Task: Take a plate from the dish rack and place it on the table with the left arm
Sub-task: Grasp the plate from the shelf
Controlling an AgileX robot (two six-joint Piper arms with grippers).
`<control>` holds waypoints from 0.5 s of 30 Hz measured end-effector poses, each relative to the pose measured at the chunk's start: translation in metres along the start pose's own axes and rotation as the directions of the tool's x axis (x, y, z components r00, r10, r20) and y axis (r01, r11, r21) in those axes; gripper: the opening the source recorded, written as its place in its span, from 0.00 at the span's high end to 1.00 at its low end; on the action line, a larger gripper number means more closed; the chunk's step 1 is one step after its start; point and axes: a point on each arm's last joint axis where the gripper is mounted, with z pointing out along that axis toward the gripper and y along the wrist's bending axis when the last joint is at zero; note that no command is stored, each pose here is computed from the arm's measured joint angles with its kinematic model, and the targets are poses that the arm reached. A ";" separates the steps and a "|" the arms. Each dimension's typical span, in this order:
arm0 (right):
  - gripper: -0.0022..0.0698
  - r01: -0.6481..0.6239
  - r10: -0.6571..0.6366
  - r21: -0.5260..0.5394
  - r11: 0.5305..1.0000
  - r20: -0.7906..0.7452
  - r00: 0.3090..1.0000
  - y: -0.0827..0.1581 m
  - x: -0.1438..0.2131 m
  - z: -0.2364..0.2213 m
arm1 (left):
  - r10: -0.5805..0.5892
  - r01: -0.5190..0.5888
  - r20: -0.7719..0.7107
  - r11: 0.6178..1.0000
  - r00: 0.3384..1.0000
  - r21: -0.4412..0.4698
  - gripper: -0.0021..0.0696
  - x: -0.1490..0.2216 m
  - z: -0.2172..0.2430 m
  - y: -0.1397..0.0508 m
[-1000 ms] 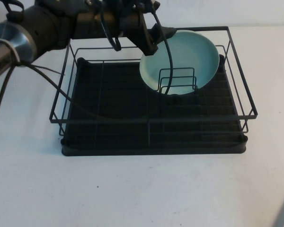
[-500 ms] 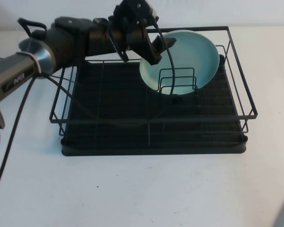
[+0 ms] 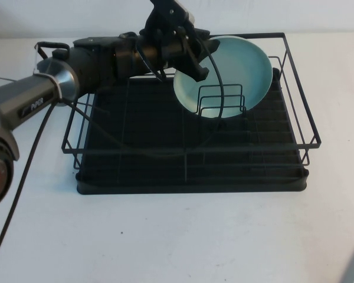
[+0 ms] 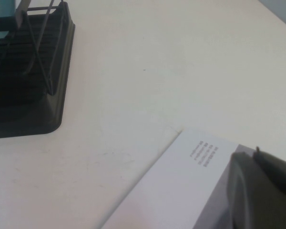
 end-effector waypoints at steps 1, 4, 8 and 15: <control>1.00 0.000 0.000 0.000 1.000 0.000 1.000 0.000 0.000 0.000 | 0.005 -0.005 0.000 1.000 1.000 0.002 0.77 0.001 0.000 0.000; 1.00 0.000 0.000 0.000 1.000 0.000 1.000 0.000 0.000 0.000 | 0.037 -0.037 -0.004 0.999 0.999 0.000 0.86 0.001 0.000 0.000; 1.00 0.000 0.000 0.000 1.000 0.000 1.000 0.000 0.000 0.000 | 0.078 -0.078 -0.001 0.997 0.997 0.009 0.87 0.000 0.000 -0.001; 1.00 0.000 0.000 0.000 1.000 0.000 1.000 0.000 0.000 0.000 | 0.237 -0.235 0.079 0.971 0.968 -0.033 0.91 -0.047 -0.024 0.004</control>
